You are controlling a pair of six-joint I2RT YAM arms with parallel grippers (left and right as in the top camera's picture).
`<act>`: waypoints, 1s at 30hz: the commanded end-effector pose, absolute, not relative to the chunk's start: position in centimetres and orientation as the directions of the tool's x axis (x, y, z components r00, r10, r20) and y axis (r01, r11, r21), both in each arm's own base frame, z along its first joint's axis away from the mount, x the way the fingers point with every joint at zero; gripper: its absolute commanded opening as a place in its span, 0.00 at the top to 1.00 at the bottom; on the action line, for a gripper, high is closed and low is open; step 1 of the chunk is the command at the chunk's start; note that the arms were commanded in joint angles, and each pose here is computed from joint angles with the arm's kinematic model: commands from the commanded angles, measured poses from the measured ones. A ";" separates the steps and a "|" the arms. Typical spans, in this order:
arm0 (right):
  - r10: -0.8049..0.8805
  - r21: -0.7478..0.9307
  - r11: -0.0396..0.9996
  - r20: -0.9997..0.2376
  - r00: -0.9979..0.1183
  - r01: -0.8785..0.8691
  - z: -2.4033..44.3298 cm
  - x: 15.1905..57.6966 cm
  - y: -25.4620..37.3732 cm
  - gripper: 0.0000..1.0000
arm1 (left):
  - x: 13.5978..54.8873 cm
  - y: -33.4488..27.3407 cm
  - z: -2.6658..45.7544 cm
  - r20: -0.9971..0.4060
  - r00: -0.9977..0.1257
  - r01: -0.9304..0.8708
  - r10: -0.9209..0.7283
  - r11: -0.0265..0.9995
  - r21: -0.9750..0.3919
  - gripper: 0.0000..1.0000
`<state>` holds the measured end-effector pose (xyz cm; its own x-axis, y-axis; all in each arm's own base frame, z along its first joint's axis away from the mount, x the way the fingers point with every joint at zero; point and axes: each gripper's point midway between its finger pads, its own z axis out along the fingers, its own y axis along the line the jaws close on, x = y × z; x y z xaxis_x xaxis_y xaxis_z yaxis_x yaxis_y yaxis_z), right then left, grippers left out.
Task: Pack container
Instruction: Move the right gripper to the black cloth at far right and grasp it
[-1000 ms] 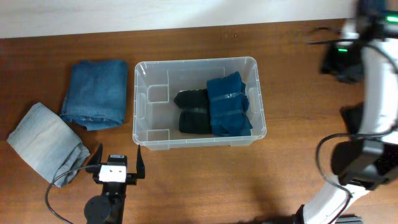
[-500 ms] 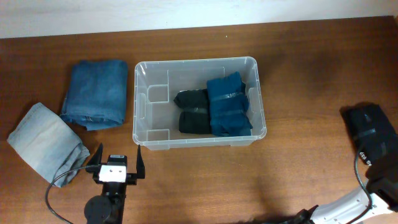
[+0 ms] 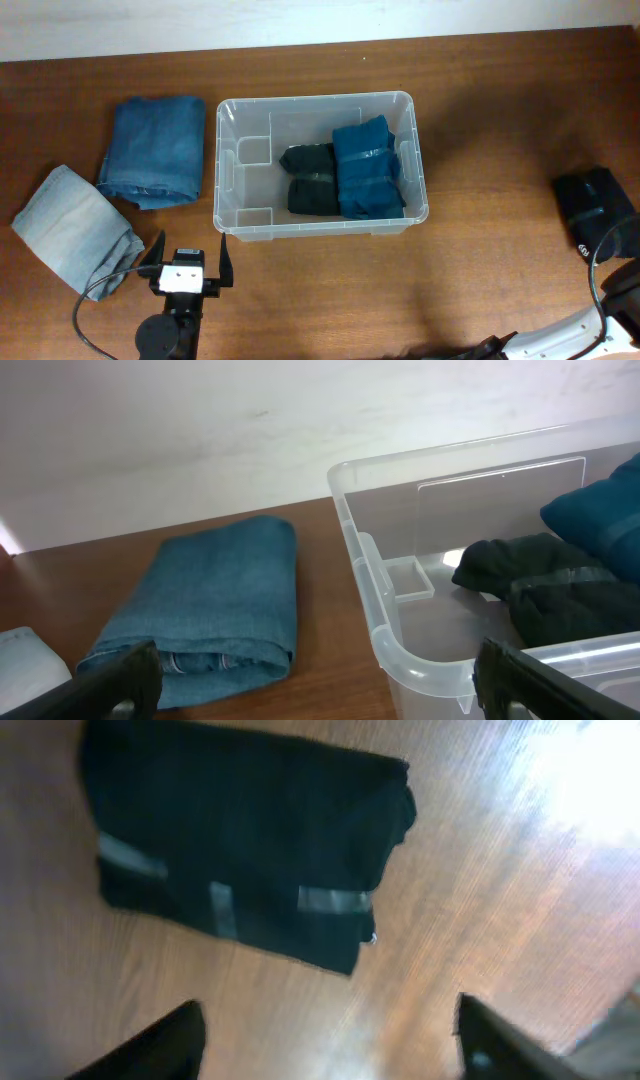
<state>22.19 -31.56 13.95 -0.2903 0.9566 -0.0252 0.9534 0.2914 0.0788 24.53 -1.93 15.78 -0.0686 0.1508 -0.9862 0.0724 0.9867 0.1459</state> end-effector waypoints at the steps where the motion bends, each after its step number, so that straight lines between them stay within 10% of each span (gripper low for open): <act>1: 0.959 0.064 0.279 0.033 -0.282 0.958 10.8 21.6 -30.7 0.20 | 24.5 -2.1 15.7 -0.984 -0.065 0.081 0.167 0.983 0.162 0.00; 30: 0.957 0.214 0.259 0.076 -0.281 0.942 1.8 22.7 -27.5 0.11 | 24.5 -2.1 15.7 -0.984 -0.065 0.081 0.167 0.984 0.161 0.01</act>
<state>21.66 -28.85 1.77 -0.2387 0.9701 0.0445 0.9631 0.2307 0.1389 24.53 -1.93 15.78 -0.0686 0.1508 -0.9862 0.0724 0.9867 0.1459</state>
